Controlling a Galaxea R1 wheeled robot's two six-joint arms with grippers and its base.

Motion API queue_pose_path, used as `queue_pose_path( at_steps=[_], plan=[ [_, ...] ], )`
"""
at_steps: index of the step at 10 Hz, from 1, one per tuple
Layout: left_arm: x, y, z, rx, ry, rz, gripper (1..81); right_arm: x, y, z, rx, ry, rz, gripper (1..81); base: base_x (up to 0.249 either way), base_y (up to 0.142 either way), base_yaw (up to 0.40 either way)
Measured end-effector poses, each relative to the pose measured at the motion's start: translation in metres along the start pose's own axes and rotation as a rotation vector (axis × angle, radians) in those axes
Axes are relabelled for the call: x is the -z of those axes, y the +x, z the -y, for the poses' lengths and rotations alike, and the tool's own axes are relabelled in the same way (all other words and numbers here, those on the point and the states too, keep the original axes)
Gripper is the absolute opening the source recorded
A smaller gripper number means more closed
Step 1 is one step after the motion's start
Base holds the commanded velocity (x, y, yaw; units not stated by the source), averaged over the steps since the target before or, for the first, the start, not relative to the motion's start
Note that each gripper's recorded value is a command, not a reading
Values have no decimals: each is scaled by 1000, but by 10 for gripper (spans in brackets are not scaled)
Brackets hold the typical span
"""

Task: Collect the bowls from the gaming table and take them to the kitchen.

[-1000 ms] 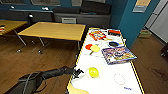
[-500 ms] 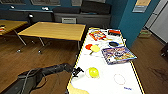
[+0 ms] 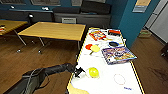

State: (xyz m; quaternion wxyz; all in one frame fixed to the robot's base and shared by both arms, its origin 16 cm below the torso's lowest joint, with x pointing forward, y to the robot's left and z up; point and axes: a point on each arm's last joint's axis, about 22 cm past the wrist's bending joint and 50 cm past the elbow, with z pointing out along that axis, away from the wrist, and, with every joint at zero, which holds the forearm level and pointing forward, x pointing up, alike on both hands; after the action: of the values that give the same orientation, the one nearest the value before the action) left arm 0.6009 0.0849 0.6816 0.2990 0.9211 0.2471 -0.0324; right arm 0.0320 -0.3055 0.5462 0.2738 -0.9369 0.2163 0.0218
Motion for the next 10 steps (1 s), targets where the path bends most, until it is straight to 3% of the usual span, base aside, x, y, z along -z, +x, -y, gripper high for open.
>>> queue_pose_path(
  at_steps=[2, 5, 10],
  plan=[
    [-9, -1, -11, 5, -22, -11, 811, -3, -2, 3, -1, 4, 4, 10, 0, 0, 0],
    [-17, -5, -6, 22, -50, -20, 811, -3, -2, 2, 4, 4, 6, 10, 0, 0, 0],
    [-24, -11, -7, 24, -57, -15, 811, -4, -2, 4, 8, 8, 7, 10, 0, 0, 0]
  ],
)
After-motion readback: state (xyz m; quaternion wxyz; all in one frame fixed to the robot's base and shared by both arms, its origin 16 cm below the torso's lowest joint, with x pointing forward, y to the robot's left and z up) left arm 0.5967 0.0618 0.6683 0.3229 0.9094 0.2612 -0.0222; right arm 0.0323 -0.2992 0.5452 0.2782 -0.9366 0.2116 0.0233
